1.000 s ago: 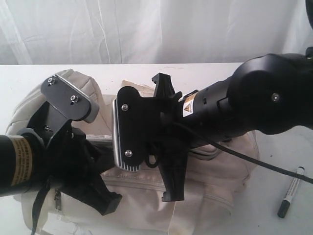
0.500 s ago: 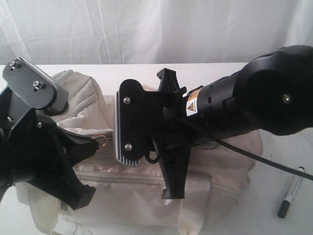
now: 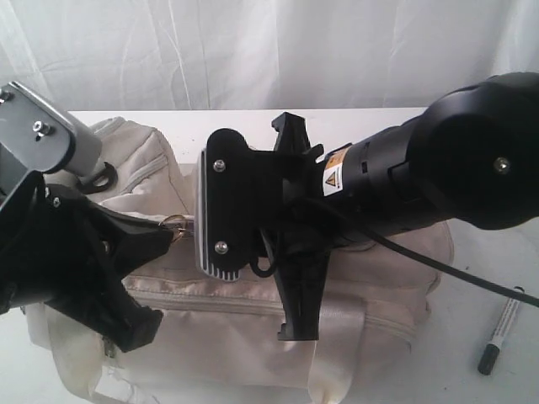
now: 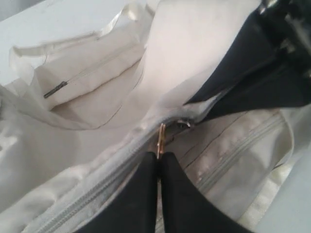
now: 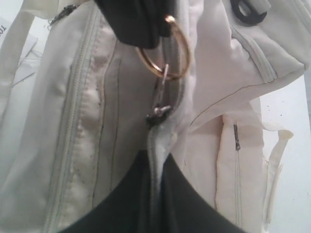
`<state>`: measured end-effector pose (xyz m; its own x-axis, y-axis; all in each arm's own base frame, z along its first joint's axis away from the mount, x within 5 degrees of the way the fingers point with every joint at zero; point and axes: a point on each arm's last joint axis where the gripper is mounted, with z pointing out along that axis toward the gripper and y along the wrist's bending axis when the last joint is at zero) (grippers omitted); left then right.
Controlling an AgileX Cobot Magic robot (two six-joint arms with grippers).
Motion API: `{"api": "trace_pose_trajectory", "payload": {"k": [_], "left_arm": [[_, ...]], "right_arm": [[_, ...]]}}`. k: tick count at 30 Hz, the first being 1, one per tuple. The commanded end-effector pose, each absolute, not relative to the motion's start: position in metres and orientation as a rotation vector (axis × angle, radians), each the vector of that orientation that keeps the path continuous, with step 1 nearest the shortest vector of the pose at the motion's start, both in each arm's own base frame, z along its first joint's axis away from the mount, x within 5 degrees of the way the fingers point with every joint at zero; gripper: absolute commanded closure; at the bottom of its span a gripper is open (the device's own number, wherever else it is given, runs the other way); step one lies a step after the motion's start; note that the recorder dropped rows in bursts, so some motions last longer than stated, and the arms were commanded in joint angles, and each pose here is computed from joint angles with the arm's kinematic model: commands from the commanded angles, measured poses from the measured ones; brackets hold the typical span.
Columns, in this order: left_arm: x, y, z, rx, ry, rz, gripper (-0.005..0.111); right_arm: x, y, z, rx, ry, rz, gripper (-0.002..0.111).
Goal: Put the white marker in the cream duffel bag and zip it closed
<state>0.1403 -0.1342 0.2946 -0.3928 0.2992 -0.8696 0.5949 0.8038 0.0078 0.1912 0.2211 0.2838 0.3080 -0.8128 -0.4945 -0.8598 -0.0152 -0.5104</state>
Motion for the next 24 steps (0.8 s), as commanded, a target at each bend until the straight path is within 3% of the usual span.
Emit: {"api": "trace_pose_trajectory", "payload": {"k": [1,9,24], "left_arm": [[0.147,-0.146,0.291,0.707,1.965,-0.405,0.107],[0.157,-0.166,0.292,0.748,1.916,-0.469,0.107],[0.161,-0.156,0.3,0.731,1.967,-0.332,0.107]], "right_arm": [[0.191,0.215,0.28,-1.85,1.524,0.059,0.108],[0.19,0.215,0.279,-1.833,1.559,0.081,0.108],[0.19,0.215,0.279,-1.839,1.56,0.08,0.108]]}}
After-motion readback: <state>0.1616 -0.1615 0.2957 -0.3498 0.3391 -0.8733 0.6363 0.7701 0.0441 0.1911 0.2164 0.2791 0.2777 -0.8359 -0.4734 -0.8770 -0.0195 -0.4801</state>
